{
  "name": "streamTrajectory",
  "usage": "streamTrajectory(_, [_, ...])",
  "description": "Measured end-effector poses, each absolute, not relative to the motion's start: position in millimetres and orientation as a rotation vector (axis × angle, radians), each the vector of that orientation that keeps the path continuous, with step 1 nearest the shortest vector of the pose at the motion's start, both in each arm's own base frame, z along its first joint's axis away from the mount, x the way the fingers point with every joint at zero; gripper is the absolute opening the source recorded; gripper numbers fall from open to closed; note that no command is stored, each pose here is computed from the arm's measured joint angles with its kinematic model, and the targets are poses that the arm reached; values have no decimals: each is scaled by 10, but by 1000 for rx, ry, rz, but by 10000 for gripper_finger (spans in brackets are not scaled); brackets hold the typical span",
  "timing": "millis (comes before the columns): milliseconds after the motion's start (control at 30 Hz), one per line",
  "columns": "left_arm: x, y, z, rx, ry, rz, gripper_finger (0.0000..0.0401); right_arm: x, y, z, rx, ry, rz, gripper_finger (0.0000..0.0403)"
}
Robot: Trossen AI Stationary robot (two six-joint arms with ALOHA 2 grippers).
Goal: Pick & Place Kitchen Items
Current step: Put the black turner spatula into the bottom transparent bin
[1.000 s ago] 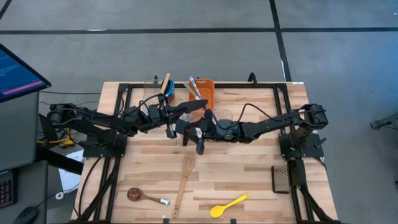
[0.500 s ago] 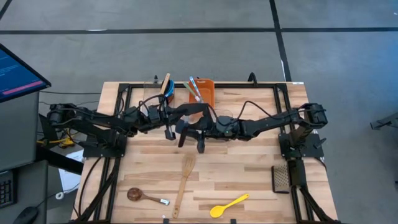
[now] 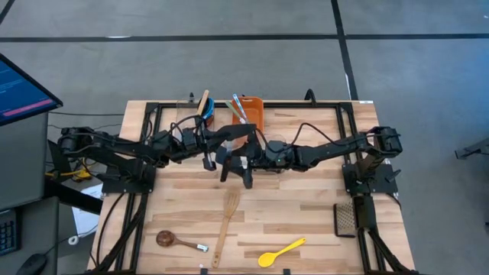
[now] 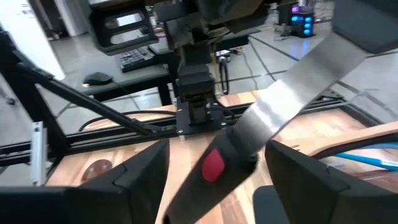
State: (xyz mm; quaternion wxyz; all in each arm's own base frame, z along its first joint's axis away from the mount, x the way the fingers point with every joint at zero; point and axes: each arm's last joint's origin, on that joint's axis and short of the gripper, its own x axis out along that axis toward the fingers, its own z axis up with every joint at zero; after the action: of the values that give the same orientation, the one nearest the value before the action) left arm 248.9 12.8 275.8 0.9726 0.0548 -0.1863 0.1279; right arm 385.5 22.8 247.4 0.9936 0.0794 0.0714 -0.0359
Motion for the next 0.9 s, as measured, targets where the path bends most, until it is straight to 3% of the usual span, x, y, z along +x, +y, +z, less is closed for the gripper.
streamTrajectory(600, [2536,110,2830,97,-405,192,0,3864,221,2528,149,97,54,255])
streamTrajectory(900, [2743,114,2837,101,-384,190,0,3862,228,2522,149,105,81,172])
